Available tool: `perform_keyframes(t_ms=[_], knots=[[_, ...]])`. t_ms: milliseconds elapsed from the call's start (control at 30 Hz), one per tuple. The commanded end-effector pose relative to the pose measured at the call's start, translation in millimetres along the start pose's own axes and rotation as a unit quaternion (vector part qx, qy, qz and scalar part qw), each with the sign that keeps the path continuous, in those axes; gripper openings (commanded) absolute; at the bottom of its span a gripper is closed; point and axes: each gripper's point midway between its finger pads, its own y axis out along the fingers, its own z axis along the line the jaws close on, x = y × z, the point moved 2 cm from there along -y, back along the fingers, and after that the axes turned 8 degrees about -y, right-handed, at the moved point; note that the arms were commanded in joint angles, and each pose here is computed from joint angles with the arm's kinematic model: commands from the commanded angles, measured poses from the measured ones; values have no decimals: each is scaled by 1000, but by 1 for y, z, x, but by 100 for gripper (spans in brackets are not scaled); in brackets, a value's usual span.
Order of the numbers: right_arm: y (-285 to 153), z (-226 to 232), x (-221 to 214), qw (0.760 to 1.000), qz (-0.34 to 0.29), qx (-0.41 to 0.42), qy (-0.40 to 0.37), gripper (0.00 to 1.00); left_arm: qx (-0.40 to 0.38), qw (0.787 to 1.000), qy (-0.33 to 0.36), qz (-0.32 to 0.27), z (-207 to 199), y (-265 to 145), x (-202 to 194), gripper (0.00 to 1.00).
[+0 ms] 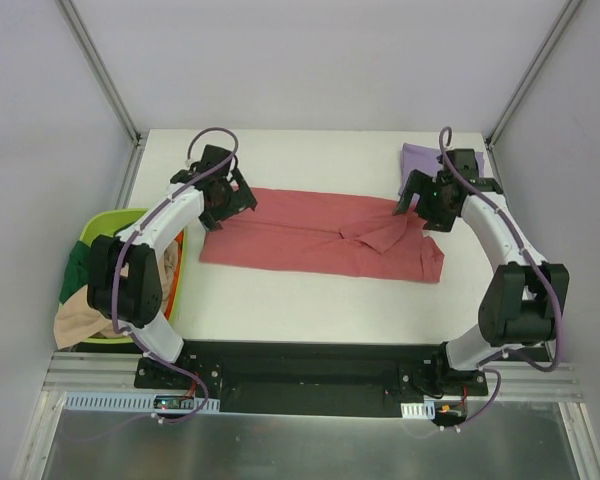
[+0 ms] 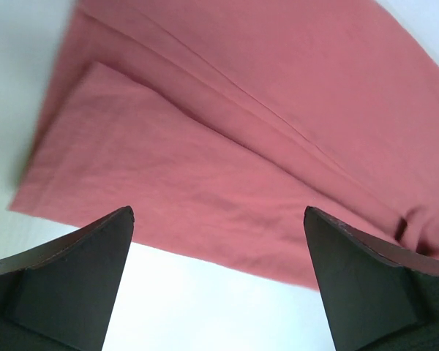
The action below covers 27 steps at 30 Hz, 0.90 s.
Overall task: Fold and stack the t-shirts
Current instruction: Fold the other side of the tshirt into a rectangle
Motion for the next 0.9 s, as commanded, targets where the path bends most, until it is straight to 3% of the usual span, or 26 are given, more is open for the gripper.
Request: perform_keyframes(t_ms=[0,133,433,700,867], knots=[[11,30,-22,998,6,64,3,96,-73,993,62,73,-27,0,-28,99],[31,47,-35,996,30,84,-1,96,-60,990,65,110,-21,19,-45,99],[60,48,-45,996,67,56,18,96,6,991,73,112,14,44,-57,99],[85,60,-25,995,50,78,25,96,33,989,78,117,29,53,-64,99],[101,81,10,992,11,117,36,96,30,989,77,123,31,50,-67,99]])
